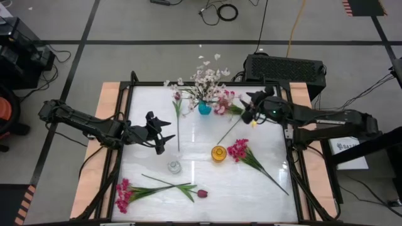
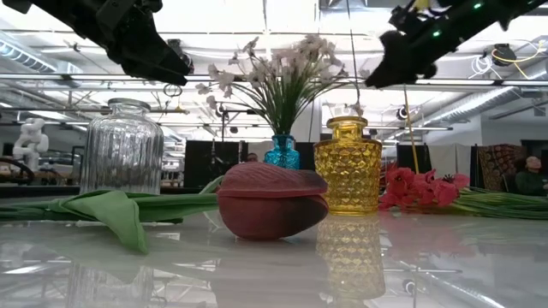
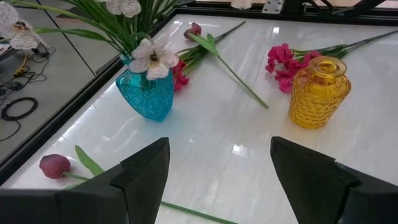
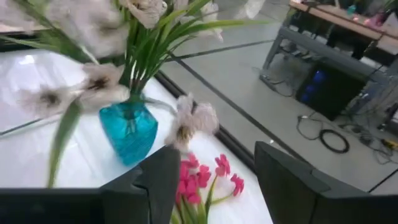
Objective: Sort flowers into vase by color
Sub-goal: Put the white flowers into the blue vase, then put the top pink flowers into the yellow vase
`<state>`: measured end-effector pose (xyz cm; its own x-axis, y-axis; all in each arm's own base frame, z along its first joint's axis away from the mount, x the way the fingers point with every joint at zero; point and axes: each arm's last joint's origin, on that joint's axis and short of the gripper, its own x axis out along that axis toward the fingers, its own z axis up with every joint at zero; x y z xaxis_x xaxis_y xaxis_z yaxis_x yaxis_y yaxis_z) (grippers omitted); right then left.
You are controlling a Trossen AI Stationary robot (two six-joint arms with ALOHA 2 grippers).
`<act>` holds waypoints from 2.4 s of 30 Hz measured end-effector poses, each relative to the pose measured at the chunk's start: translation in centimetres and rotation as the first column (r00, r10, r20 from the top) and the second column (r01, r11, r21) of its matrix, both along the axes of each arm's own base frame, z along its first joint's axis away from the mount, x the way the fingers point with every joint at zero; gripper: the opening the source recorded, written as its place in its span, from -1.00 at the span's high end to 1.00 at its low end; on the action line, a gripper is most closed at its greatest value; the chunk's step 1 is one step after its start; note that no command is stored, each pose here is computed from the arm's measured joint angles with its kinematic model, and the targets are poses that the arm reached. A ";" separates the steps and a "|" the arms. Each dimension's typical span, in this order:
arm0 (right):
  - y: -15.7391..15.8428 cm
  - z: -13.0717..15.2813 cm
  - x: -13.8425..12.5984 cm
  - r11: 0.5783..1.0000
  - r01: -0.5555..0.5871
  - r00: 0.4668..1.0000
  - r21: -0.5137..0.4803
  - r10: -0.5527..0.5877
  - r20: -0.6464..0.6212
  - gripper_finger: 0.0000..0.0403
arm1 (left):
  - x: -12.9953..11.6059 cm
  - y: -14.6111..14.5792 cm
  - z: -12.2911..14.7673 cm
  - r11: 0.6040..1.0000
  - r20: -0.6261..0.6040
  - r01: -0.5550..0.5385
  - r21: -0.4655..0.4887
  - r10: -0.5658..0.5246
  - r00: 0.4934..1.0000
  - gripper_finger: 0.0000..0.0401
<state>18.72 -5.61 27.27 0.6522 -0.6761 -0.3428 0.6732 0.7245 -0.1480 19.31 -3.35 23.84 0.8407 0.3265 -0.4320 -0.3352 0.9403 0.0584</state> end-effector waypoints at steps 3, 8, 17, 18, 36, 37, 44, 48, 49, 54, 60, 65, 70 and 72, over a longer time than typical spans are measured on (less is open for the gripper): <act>0.2 -0.2 -1.5 0.997 0.052 0.998 0.051 -0.050 -0.030 0.02 | 0.0 0.0 0.0 1.000 0.000 0.000 0.000 0.000 1.000 -0.42; 0.6 -1.4 -3.4 0.974 0.146 0.984 0.175 -0.125 -0.125 0.02 | 0.0 0.0 0.0 1.000 0.005 -0.006 -0.013 0.006 1.000 -0.42; 1.3 -2.7 -4.4 0.929 0.233 0.962 0.289 -0.178 -0.205 0.02 | 0.0 0.0 0.0 1.000 0.005 -0.009 -0.018 0.009 1.000 -0.42; 1.3 -2.7 -4.4 0.926 0.238 0.962 0.294 -0.182 -0.206 0.02 | 0.0 0.0 0.0 1.000 0.005 -0.009 -0.018 0.009 1.000 -0.42; 2.4 -8.6 -4.3 0.925 0.192 0.974 0.328 -0.139 -0.179 0.03 | -0.9 2.5 -3.1 0.980 -0.133 -0.167 -0.105 0.152 0.979 -0.42; 2.4 -8.6 -4.3 0.927 0.187 0.975 0.325 -0.134 -0.178 0.03 | -1.0 2.8 -3.4 0.978 -0.149 -0.170 -0.118 0.152 0.977 -0.42; 2.4 -8.4 -4.1 0.934 0.170 0.978 0.315 -0.121 -0.167 0.03 | -1.1 4.8 -4.1 0.936 -0.159 -0.283 -0.211 0.253 0.954 -0.42; 2.4 -8.4 -4.1 0.933 0.170 0.979 0.318 -0.122 -0.165 0.03 | -0.7 5.4 -4.8 0.914 -0.190 -0.338 -0.226 0.299 0.935 -0.42; 2.4 -8.4 -4.1 0.932 0.167 0.979 0.322 -0.119 -0.164 0.03 | -0.5 5.4 -5.1 0.909 -0.203 -0.349 -0.229 0.306 0.930 -0.42; 2.6 -8.6 -4.0 0.908 0.128 0.986 0.398 -0.072 -0.152 0.03 | 0.8 5.4 -6.5 0.908 -0.239 -0.354 -0.226 0.301 0.923 -0.42; 2.7 -8.6 -4.0 0.902 0.105 0.986 0.418 -0.041 -0.159 0.03 | 1.9 5.4 -7.7 0.910 -0.251 -0.340 -0.237 0.281 0.926 -0.42; 2.6 -9.0 -3.9 0.903 0.129 0.980 0.410 -0.053 -0.191 0.03 | 2.0 5.7 -7.9 0.906 -0.263 -0.348 -0.241 0.284 0.922 -0.42; 2.5 -9.8 -3.3 0.890 0.182 0.969 0.417 -0.092 -0.228 0.03 | 2.1 5.6 -7.9 0.905 -0.256 -0.333 -0.263 0.268 0.929 -0.42; 2.5 -10.2 -3.2 0.881 0.205 0.964 0.427 -0.106 -0.244 0.03 | 2.2 5.6 -7.8 0.906 -0.250 -0.319 -0.278 0.252 0.935 -0.42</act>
<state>15.57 -3.14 17.07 0.4316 -0.5063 -0.7466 0.7725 0.6348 0.0161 21.48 2.22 15.99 0.6140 0.3610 -0.7019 -0.6040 0.7873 -0.1235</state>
